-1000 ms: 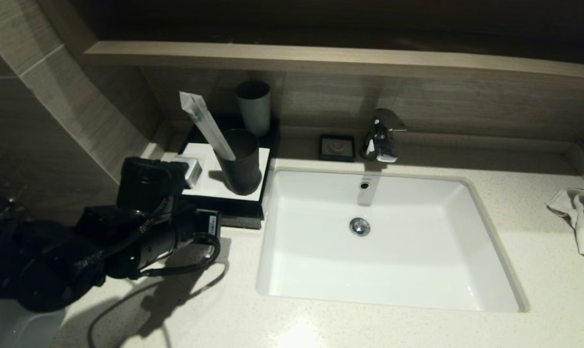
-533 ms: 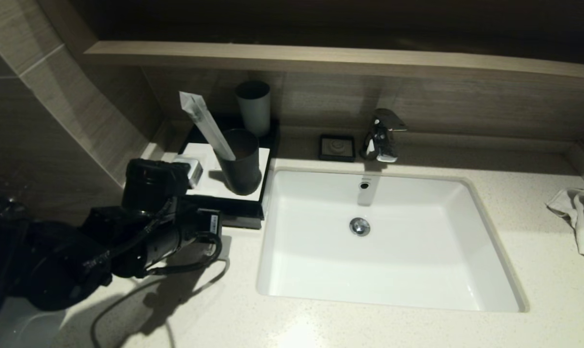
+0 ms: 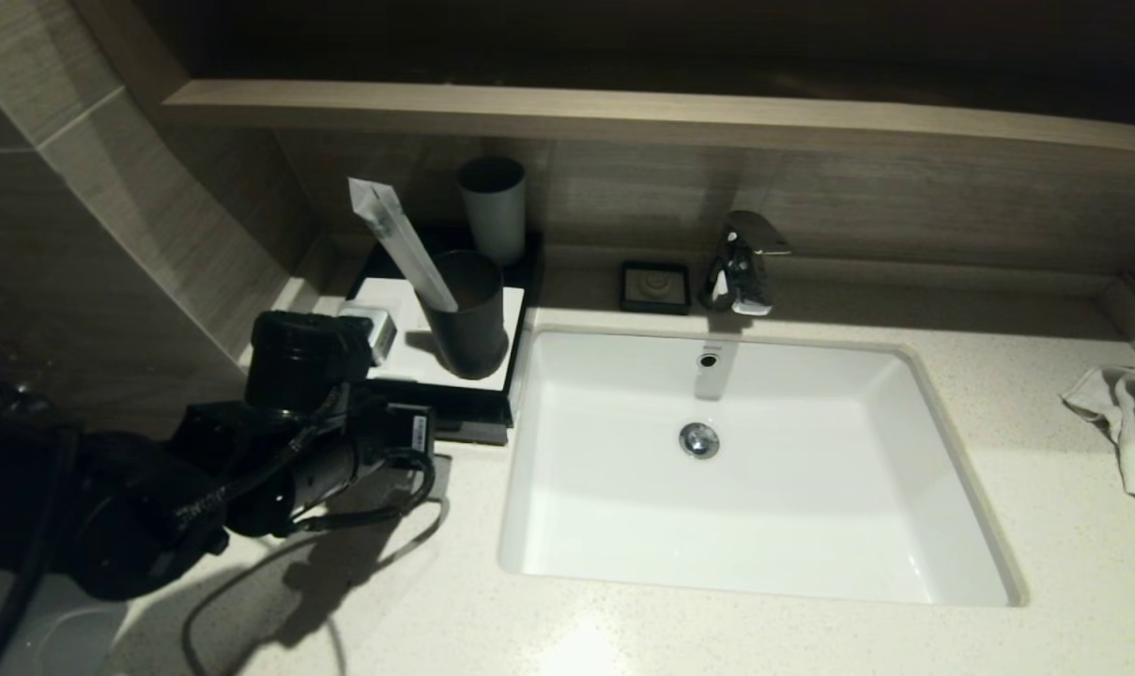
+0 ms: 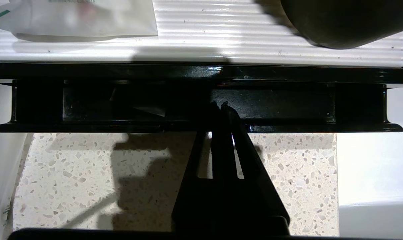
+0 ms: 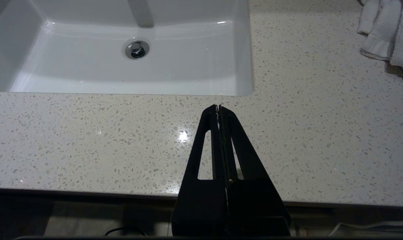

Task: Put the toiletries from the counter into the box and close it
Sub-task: Open the drawer

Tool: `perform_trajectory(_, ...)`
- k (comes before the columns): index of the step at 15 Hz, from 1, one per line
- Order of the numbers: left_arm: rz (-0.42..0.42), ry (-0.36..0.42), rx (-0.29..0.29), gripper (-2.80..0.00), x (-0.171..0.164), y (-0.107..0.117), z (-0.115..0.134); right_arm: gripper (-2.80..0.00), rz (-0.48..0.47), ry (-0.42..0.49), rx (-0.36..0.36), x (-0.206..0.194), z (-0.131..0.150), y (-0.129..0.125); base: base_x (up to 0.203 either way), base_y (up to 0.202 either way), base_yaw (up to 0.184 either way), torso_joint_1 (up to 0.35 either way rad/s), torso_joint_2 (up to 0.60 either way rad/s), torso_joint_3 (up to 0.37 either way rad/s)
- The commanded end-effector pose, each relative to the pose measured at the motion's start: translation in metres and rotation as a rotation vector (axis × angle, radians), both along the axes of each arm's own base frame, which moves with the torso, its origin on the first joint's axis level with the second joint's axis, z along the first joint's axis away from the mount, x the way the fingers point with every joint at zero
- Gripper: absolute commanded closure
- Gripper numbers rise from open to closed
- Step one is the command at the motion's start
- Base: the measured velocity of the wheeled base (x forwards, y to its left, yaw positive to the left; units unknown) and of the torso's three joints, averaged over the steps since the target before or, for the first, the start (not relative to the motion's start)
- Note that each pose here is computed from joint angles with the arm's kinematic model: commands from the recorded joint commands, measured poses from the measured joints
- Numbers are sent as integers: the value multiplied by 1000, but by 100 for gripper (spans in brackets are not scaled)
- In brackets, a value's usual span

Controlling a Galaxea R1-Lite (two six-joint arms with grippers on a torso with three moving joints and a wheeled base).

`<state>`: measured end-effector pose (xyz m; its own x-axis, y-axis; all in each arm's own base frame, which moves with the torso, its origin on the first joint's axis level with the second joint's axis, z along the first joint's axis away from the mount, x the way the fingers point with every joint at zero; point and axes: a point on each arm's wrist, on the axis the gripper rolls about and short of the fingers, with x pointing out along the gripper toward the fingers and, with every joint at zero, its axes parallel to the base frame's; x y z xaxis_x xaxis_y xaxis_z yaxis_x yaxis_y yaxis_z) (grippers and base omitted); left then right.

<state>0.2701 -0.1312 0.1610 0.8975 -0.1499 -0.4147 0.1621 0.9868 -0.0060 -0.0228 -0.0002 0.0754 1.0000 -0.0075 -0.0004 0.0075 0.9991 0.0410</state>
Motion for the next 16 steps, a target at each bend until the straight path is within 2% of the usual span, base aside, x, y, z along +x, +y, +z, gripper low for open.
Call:
perform_trajectory(1,3,-1,1,0,2,0,-1,0,0,0,0,0,0,0,0,0,0,0,0,0)
perform_trajectory(8,10,7,6,0,5,1,-5,0,0,0,0,0,0,0,0,0,0,0,0,0)
perform_trajectory(16,9,39,22,0,-9,8,-11,0,0,0,0,0,0,0,0,0,0,0,0,0)
